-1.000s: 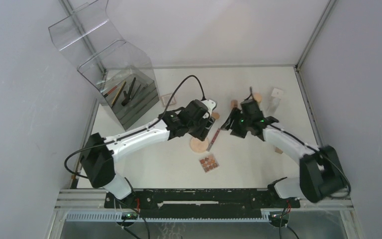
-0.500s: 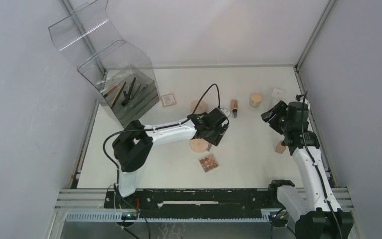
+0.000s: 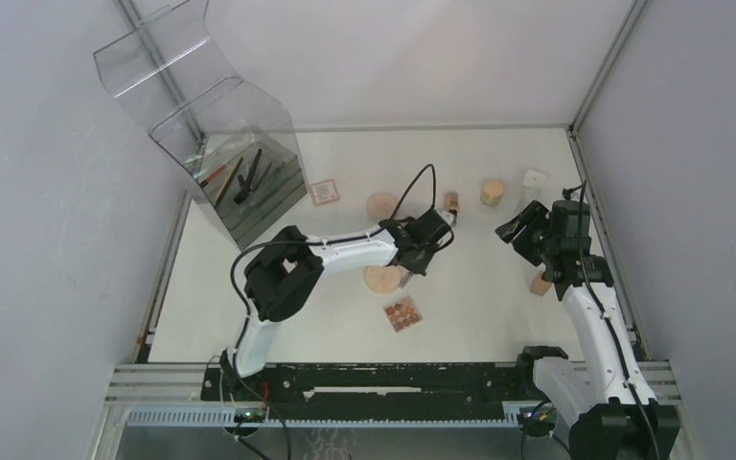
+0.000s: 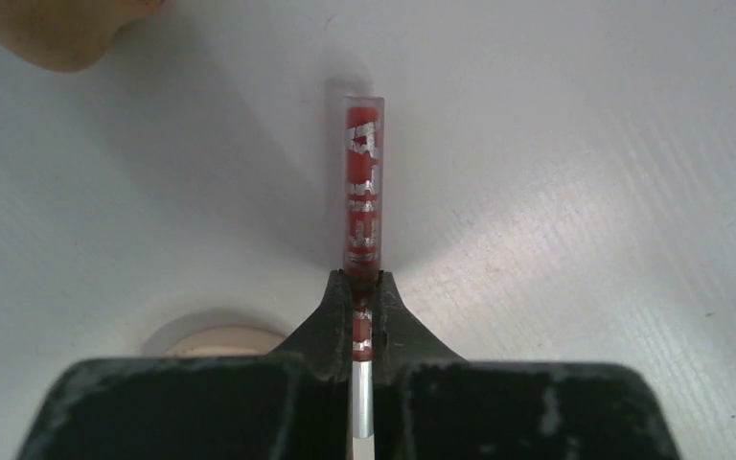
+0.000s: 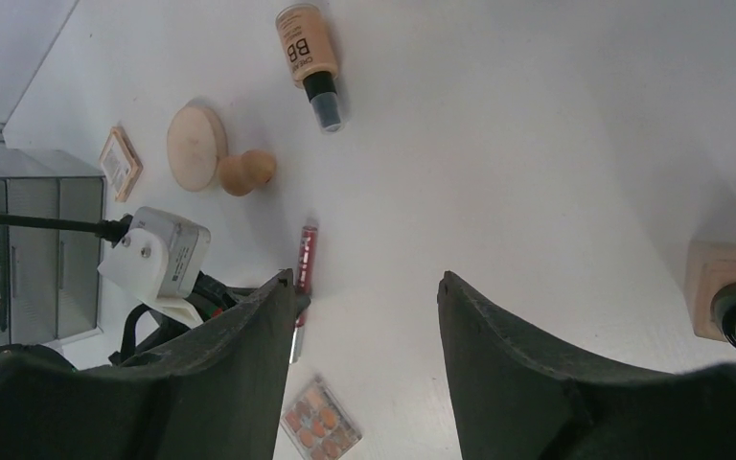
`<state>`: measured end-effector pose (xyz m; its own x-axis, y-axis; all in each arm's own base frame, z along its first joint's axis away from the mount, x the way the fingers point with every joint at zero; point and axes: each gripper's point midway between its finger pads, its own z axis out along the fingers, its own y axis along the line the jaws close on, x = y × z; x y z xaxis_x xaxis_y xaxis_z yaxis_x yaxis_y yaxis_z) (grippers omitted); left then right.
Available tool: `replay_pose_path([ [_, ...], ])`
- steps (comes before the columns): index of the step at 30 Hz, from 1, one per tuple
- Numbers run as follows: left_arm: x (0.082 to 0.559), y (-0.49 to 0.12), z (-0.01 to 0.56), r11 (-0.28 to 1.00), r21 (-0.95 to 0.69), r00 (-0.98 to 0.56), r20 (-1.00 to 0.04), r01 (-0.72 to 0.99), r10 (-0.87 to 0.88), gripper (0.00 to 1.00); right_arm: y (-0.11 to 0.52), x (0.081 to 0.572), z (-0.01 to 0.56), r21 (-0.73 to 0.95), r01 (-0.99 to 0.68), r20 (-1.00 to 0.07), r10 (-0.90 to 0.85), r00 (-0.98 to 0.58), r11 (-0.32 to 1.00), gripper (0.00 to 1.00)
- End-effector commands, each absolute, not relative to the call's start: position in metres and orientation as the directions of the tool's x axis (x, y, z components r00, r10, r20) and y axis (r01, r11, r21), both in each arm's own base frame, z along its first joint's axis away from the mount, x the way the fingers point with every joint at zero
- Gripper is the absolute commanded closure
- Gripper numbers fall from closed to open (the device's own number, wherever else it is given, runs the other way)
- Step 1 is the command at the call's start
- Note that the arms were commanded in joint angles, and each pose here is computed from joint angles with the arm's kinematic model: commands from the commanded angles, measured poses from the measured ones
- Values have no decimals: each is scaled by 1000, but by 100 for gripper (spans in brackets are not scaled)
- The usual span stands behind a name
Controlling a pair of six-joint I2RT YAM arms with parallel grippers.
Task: Organize the makeup
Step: Pick up the lipstick at the center of the board, then place the lipstick in the storage box.
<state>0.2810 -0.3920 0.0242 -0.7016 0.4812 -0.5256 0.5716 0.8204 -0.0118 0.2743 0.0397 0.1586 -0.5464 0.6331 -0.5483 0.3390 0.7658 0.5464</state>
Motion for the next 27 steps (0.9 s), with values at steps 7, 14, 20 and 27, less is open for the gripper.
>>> replay_pose_path([
  [7,307,-320,199,757,107,-462,-734,644,497,100,42,282,171,582,319,-555,652,-516,748,37],
  [14,339,-174,259,808,393,-417,-707,439,571,100,44,285,173,595,309,-553,657,-513,742,37],
  [20,358,-78,277,847,470,-461,-712,247,530,100,44,284,164,583,331,-533,657,-533,742,39],
  [27,383,-29,282,832,517,-442,-710,200,547,100,46,285,165,590,317,-532,653,-539,743,39],
])
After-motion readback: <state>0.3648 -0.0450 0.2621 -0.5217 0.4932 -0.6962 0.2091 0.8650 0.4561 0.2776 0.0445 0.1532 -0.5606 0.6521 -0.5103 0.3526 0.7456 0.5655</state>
